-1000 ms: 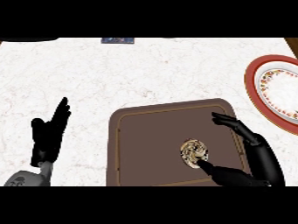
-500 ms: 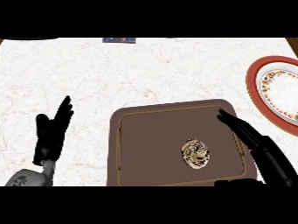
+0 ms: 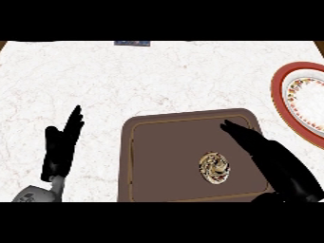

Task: Pick the cupcake from the tray and place it in the plate

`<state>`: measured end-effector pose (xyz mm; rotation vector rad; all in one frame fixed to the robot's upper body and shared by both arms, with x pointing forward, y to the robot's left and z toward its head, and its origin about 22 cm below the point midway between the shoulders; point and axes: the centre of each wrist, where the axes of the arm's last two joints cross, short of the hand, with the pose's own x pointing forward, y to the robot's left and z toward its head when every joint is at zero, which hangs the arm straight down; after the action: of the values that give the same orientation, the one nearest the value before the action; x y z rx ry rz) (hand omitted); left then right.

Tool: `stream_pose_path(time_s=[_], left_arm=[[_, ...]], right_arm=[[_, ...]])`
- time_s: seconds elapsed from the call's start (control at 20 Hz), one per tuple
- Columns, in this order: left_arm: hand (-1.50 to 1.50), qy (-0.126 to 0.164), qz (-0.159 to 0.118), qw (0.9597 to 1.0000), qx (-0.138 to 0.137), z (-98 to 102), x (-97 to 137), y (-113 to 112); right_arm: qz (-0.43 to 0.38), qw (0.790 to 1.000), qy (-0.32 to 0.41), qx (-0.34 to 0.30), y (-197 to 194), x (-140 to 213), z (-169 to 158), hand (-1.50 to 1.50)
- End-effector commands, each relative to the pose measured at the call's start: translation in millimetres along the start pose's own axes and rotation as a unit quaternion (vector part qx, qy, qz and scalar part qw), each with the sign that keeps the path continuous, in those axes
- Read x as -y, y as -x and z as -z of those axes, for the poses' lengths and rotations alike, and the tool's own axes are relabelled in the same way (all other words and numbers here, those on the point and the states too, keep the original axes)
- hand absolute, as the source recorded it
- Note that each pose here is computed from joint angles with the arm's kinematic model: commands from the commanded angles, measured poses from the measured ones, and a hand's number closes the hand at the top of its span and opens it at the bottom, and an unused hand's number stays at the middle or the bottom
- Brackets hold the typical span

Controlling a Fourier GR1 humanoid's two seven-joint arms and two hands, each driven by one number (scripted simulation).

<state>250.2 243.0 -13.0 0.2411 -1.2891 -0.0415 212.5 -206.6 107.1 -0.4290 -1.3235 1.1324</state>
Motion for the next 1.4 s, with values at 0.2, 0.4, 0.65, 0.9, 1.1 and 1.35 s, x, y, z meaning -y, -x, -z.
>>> stream_pose_path(time_s=[0.2,0.4,0.65,0.9,1.1,1.35], left_arm=[[0.00,-0.003,-0.008,1.0000,0.000,5.2,5.8,-9.8],[0.00,0.000,-0.002,1.0000,-0.005,-2.5,-6.3,-1.1],[0.00,-0.004,-0.001,1.0000,-0.001,-12.4,-10.5,18.8],[0.00,-0.001,-0.003,1.0000,-0.006,-27.3,-2.1,4.4],[0.00,-0.008,0.001,1.0000,0.002,-2.5,-2.3,-1.1],[0.00,-0.002,-0.001,1.0000,0.008,4.2,-10.6,-2.7]], right_arm=[[-0.022,0.997,-0.055,-0.044,-33.4,-2.1,28.0,-1.50],[-0.019,0.997,-0.066,-0.042,-30.2,-18.9,42.5,-1.50],[-0.023,0.996,-0.078,-0.035,-23.7,-31.2,39.2,-1.50],[-0.025,0.995,-0.081,-0.043,-8.5,-13.4,40.7,-1.50],[-0.018,0.995,-0.091,-0.043,5.1,-37.3,55.4,-1.50],[-0.027,0.994,-0.093,-0.048,3.5,-47.7,54.4,-1.50]])
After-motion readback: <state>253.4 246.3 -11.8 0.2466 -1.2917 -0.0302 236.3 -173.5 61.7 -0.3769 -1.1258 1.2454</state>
